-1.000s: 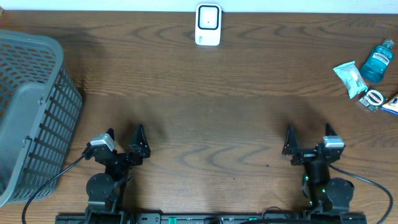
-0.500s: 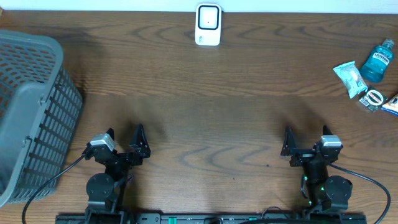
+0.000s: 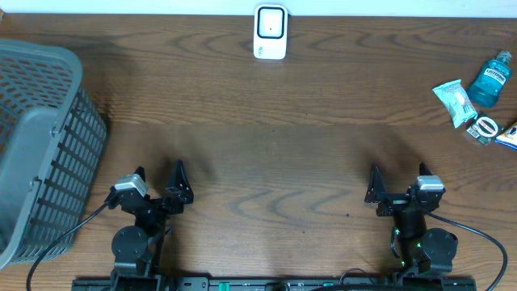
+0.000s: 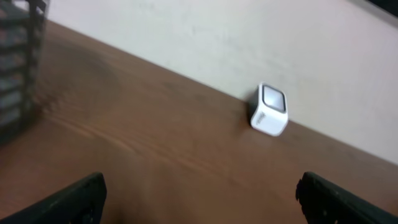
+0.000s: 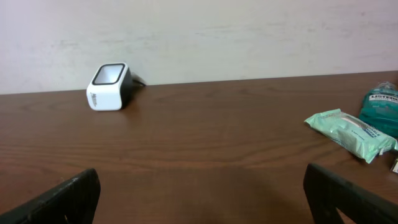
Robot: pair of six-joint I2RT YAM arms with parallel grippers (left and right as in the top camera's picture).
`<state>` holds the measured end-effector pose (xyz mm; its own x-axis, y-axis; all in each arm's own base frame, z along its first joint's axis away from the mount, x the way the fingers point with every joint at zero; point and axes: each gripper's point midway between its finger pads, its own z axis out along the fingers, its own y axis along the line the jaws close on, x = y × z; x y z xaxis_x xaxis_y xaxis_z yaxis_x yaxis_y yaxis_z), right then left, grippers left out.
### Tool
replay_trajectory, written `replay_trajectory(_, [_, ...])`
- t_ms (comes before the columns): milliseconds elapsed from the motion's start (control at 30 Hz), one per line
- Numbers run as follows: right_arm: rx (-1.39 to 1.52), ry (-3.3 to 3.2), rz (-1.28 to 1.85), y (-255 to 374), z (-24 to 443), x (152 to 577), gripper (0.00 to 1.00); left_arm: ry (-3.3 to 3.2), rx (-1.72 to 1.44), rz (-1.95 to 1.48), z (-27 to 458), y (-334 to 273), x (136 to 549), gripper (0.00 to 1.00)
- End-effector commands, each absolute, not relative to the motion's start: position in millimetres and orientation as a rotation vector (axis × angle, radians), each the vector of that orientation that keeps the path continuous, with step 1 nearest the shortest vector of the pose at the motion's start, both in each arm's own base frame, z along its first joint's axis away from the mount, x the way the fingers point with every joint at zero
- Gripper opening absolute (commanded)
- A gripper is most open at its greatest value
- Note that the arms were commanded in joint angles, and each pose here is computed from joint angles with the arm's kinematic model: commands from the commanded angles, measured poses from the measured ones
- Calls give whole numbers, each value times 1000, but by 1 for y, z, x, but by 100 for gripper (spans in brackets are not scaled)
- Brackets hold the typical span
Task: Scan the item barcode
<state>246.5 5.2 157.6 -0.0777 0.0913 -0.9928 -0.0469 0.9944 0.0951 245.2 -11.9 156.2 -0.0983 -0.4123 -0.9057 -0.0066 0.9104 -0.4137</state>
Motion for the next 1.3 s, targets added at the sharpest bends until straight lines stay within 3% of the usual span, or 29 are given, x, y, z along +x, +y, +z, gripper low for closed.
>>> replay_trajectory(0, [32,1645,130,8,157,246,99,1555,-371,-282,169,3,246,98])
replay_trajectory(100, [32,1645,130,8,157,246,99,1531,-318,-240,178,3,246,98])
replay_trajectory(467, [32,1645,130,8,157,246,99,1726,-76,-85,136,-8,244,98])
replay_trajectory(1267, [32,1645,130,8,157,246,99,1728,-87,-93,136,-8,244,98])
